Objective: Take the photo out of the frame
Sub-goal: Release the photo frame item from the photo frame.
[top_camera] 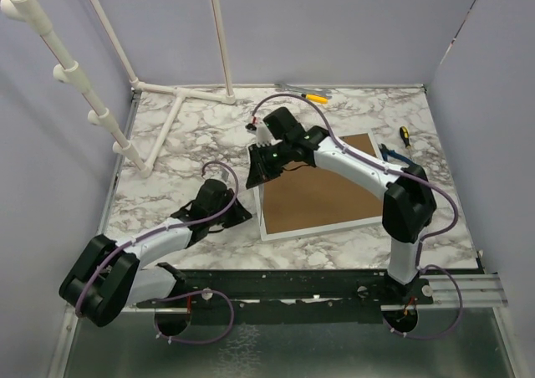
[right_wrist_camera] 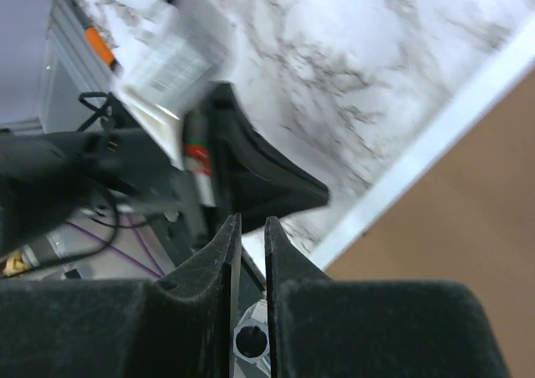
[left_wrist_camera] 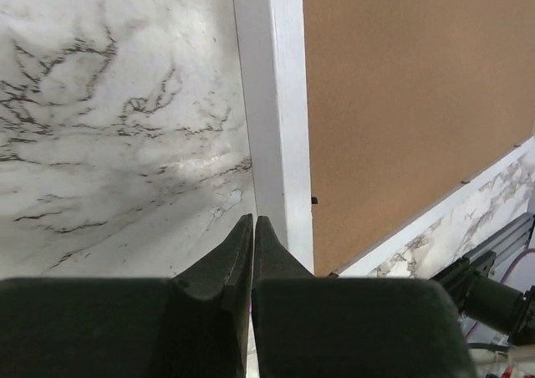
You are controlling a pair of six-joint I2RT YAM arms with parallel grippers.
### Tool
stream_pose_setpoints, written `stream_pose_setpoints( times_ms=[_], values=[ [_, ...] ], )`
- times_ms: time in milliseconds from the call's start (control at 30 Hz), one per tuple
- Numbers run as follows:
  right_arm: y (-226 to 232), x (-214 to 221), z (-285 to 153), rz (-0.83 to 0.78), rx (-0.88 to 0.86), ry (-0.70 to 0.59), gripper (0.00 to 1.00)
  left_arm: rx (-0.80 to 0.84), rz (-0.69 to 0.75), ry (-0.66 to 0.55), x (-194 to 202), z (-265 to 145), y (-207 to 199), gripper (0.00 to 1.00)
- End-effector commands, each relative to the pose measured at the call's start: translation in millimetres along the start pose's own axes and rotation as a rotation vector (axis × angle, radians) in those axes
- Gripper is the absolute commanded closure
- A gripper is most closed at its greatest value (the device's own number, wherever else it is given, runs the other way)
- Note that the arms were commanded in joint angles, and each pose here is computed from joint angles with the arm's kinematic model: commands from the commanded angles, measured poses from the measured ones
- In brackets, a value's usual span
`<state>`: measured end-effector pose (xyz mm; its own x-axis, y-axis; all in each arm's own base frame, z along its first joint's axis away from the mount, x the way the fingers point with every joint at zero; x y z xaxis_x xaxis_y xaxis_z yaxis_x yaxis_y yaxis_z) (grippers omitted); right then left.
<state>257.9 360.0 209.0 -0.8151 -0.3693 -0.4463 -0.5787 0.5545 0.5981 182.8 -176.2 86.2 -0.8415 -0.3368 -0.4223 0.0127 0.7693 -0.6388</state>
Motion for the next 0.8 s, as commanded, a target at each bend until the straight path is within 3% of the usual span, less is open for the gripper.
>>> stream_pose_setpoints(
  times_ms=[0, 133, 200, 333, 400, 567, 767],
  values=[
    [-24.1, -6.6, -29.4, 0.022, 0.039, -0.136, 0.99, -0.081, -0.014, -0.079, -13.3, -11.2, 11.5, 0.97],
    [-41.8, 0.8, -36.3, 0.051, 0.077, -0.193, 0.99, -0.027, 0.008, -0.133, -25.0, -21.2, 1.3, 0.94],
    [-48.5, 1.3, -40.1, 0.079, 0.101, -0.219, 0.99, 0.059, 0.05, -0.155, -30.9, -28.1, -12.7, 0.86],
    [-54.4, -1.5, -46.3, 0.12, 0.131, -0.293, 0.99, 0.309, 0.15, -0.194, -36.0, -46.1, -48.1, 0.49],
    [-51.3, -3.5, -48.3, 0.121, 0.115, -0.316, 0.99, 0.402, 0.192, -0.226, -36.4, -55.6, -63.1, 0.36],
    [-40.7, -7.8, -50.4, 0.133, 0.046, -0.323, 0.99, 0.486, 0.286, -0.278, -35.6, -64.5, -82.6, 0.3],
    [-30.5, -8.1, -54.2, 0.157, -0.019, -0.323, 0.99, 0.487, 0.383, -0.257, -31.7, -50.8, -97.1, 0.33]
  ],
)
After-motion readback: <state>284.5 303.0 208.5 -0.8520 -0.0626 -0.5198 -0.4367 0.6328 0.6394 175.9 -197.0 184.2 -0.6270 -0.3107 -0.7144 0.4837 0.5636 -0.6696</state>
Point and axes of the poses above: each gripper's point midway between its finger pads, its own z axis out along the fingers, its own y axis along the line the jaws close on, x = y × z, the point moved 7 cm from there along -z, back along the fingers, and after that the axes turned 1 degree about z, right-handed, at the moved point
